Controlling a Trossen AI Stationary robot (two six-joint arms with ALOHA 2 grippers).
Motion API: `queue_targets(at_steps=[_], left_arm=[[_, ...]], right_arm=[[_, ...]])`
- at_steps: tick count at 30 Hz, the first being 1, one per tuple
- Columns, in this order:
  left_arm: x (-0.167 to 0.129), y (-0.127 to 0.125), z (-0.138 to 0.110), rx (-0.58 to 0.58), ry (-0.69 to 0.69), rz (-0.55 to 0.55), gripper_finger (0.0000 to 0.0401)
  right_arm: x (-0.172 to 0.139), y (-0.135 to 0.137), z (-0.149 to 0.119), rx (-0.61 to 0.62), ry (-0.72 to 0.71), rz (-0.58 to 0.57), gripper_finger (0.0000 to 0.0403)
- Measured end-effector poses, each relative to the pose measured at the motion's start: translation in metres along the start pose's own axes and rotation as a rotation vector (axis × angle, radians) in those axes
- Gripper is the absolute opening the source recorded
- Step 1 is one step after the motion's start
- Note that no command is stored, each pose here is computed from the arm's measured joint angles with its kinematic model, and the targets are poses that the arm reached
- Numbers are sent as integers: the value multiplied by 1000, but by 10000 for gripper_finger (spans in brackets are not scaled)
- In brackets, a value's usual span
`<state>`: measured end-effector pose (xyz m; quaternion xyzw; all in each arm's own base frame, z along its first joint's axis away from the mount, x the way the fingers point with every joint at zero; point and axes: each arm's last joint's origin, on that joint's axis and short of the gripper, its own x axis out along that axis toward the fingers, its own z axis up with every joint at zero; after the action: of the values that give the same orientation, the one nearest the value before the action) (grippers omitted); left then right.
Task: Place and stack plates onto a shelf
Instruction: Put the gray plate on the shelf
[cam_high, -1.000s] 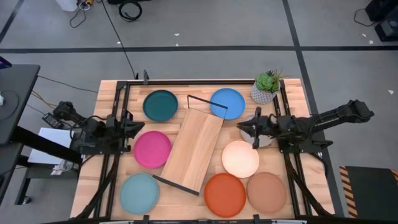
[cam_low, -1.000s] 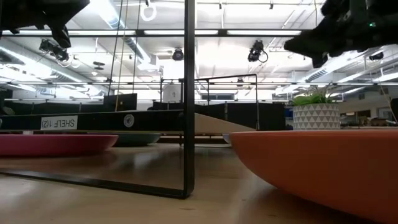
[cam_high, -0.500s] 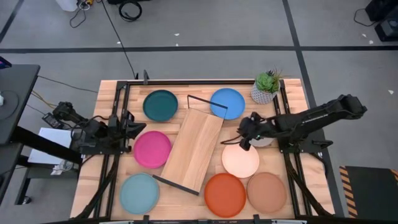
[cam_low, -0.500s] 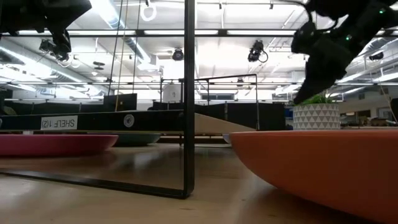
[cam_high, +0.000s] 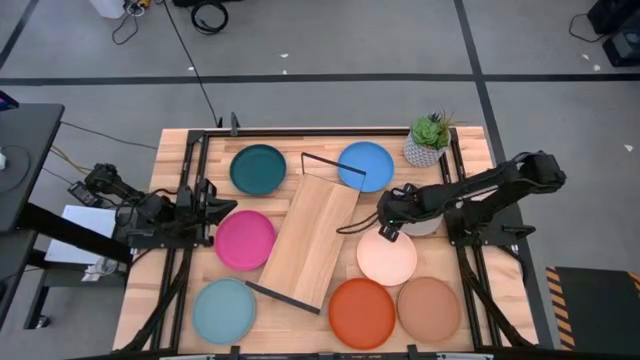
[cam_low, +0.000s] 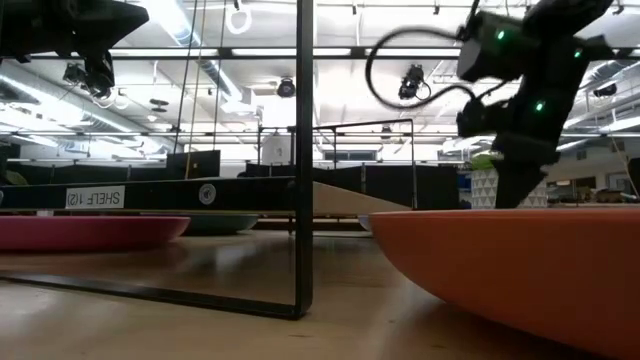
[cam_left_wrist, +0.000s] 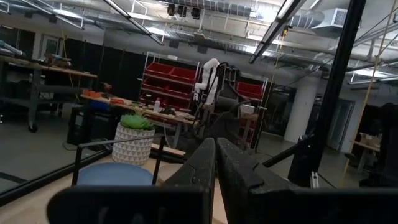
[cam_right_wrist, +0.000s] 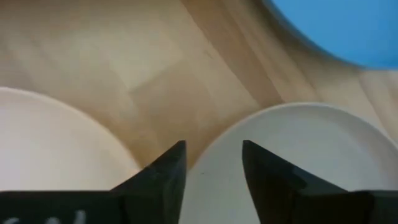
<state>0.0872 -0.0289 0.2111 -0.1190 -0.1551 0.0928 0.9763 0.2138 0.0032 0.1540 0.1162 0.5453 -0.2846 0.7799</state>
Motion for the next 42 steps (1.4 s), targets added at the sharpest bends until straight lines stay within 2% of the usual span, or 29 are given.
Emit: queue_targets(at_steps=[5, 9, 12, 18, 21, 26, 31, 37, 42], left_arm=[[0, 0, 0, -27, 0, 0, 23], [0, 0, 0, -53, 0, -1, 23], [0, 0, 0, -76, -1, -1, 23], [0, 0, 0, -87, -1, 0, 23], [0, 0, 0, -87, -1, -1, 23], [0, 0, 0, -80, 3, -1, 23], [0, 0, -1, -79, 8, 0, 23], [0, 0, -1, -79, 8, 0, 23], [0, 0, -1, -98, 10, 0, 23]], right_arm=[[15, -2, 2, 47, 79, 5, 196], [23, -3, 2, 65, 122, 3, 183], [24, -2, 2, 108, 129, 0, 149], [21, -3, 1, 137, 148, 25, 53], [10, -3, 5, 133, 170, 39, 15], [-22, 7, 18, 111, 186, 20, 23], [-53, 25, 28, 99, 157, 52, 14], [-90, 57, 30, -3, 56, 188, 14], [-102, 85, 28, -102, -42, 354, 14]])
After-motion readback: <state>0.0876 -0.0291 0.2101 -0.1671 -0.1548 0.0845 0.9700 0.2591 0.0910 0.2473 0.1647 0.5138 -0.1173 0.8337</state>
